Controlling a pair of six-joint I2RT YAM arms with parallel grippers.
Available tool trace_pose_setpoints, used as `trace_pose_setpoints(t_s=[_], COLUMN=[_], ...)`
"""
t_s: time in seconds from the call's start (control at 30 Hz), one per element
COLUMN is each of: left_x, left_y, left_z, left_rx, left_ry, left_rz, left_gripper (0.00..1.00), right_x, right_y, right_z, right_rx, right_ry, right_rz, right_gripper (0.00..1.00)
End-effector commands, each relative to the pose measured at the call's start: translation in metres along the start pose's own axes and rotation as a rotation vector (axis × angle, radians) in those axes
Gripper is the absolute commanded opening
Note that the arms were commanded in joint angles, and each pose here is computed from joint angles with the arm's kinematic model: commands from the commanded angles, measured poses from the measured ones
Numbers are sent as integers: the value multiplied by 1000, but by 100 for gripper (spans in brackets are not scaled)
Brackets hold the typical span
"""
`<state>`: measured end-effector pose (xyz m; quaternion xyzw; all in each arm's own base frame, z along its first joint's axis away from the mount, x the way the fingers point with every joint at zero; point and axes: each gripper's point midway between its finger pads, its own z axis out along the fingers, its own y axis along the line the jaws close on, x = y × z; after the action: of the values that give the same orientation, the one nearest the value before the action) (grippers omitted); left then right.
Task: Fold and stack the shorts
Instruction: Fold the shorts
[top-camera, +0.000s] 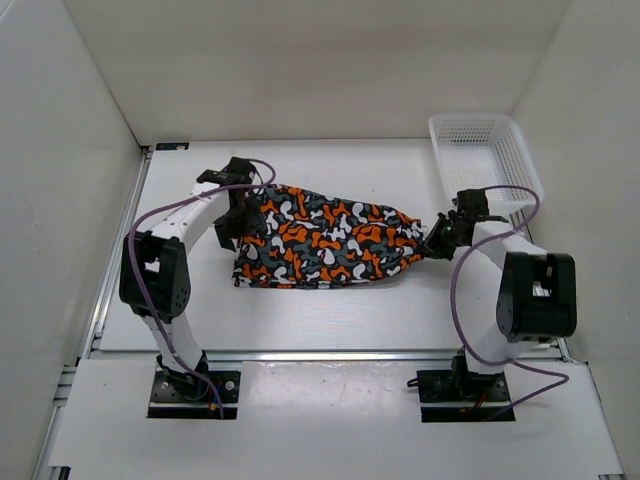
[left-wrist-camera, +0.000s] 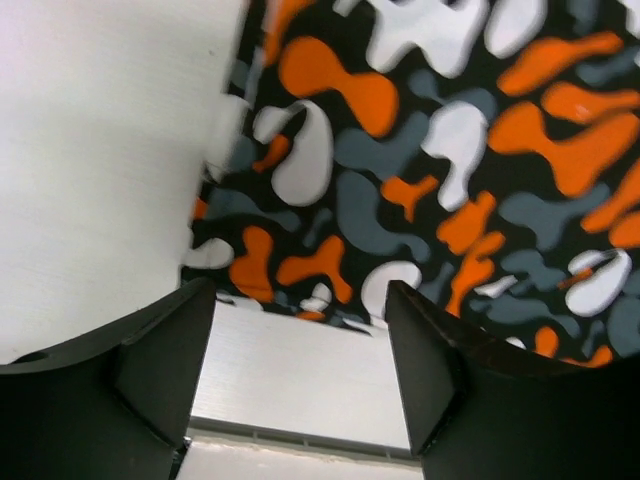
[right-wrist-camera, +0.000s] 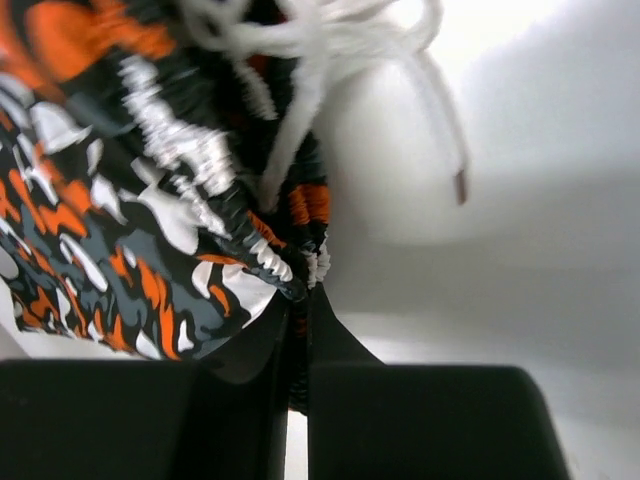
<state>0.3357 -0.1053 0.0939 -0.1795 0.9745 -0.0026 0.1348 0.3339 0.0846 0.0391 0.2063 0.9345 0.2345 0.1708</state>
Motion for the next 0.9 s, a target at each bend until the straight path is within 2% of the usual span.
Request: trace_pose_setpoints(t_s=[0.0, 0.03, 0.17, 0.2, 0.27, 0.47, 0.6, 0.73, 0.87], left_x=[-22, -28, -35, -38, -36, -27, 11, 73, 122], left_y=[8, 15, 20, 22, 19, -8, -23, -9, -3], left_z=[7, 13, 37, 43, 58, 75, 73, 73, 53], left_rx=[-10, -20, -19, -23, -27, 30, 44, 5, 6], left_ry=[-35, -32, 15, 18, 46, 92, 146, 214, 225], left_rz=[-31, -53, -84, -94, -92, -68, -56, -101, -81], left_gripper=[78, 73, 38, 21, 10, 10, 10, 10, 10], right_x=[8, 11, 15, 17, 14, 13, 10, 9, 8], right_y=[-6, -3, -4, -7, -7, -10, -10, -12, -11], right_z=[-35, -46, -71, -74, -81, -83, -87, -92, -101], right_rx=[61, 52, 83, 98, 111, 129, 138, 155, 168], right_ry=[-21, -37, -77, -73, -98, -108, -134, -152, -174], right_rz=[-38, -57, -86, -94, -99, -90, -85, -87, -99], right_gripper=[0, 0, 0, 0, 0, 0, 0, 0, 0])
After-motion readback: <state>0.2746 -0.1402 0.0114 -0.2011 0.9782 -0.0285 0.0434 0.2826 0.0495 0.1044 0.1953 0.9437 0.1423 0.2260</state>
